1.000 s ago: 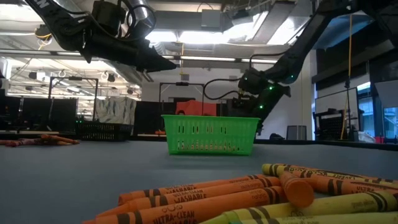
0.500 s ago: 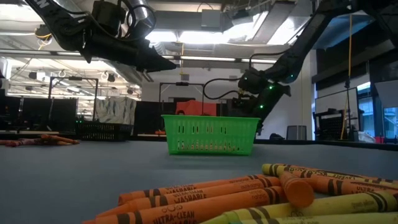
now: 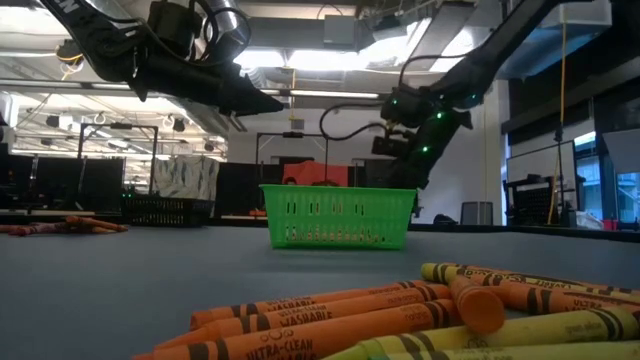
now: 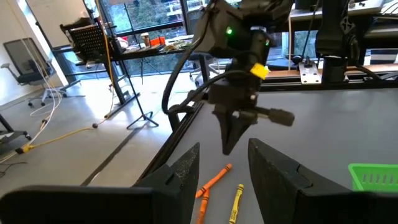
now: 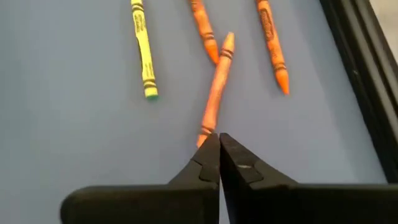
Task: Sort crayons
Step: Put the orange crayon into the red bin
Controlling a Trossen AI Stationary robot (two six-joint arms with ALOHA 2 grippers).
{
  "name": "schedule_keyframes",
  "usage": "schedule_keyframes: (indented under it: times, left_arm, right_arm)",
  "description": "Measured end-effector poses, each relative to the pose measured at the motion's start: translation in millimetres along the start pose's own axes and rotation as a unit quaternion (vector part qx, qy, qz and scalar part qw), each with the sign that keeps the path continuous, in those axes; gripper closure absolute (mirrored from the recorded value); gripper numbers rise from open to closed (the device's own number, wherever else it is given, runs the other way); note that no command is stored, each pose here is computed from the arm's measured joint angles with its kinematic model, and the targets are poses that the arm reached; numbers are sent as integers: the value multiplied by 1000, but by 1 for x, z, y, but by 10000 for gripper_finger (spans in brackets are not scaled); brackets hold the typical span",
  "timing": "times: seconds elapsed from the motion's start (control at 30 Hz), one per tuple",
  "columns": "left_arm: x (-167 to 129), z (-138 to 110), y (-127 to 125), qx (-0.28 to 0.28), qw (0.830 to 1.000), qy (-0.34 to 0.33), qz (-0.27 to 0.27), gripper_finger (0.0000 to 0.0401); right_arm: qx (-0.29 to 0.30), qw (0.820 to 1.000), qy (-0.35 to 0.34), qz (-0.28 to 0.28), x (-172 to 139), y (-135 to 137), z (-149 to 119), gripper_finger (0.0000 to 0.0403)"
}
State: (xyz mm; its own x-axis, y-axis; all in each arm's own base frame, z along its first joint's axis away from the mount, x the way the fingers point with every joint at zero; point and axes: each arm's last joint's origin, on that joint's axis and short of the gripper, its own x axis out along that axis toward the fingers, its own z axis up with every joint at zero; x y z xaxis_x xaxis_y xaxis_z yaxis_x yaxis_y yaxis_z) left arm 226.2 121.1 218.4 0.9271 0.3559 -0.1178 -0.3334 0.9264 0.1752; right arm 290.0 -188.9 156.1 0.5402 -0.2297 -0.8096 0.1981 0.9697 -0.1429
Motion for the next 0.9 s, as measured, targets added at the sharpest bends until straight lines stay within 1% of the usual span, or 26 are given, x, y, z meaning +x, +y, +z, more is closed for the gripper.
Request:
schedule_keyframes:
  times: [0.07,0.13,0.2,0.33,0.43,0.57,0.63,0.77,0.83,0.9]
  left_arm:
    - [0,0,0,0,1000,0,0,280]
    - [0,0,0,0,1000,0,0,280]
    - [0,0,0,0,1000,0,0,280]
    - [0,0,0,0,1000,0,0,280]
    - [0,0,0,0,1000,0,0,280]
    - [0,0,0,0,1000,0,0,280]
    - [0,0,0,0,1000,0,0,280]
    - [0,0,0,0,1000,0,0,280]
    - [0,0,0,0,1000,0,0,280]
    - [0,0,0,0,1000,0,0,280]
  right_arm:
    - [12,1000,1,0,-4,2,1,401]
    - [37,999,-4,-2,-4,1,2,398]
    - [64,998,-15,-5,-1,0,4,386]
    - [91,995,-34,4,11,-1,4,337]
    - [94,994,-37,30,23,1,1,299]
    - [94,994,-28,57,32,6,-3,269]
    - [90,993,-28,65,33,10,-2,264]
    - [70,994,-31,74,34,24,4,266]
    - [59,996,-24,57,35,30,5,269]
    - [48,999,-9,22,39,34,5,273]
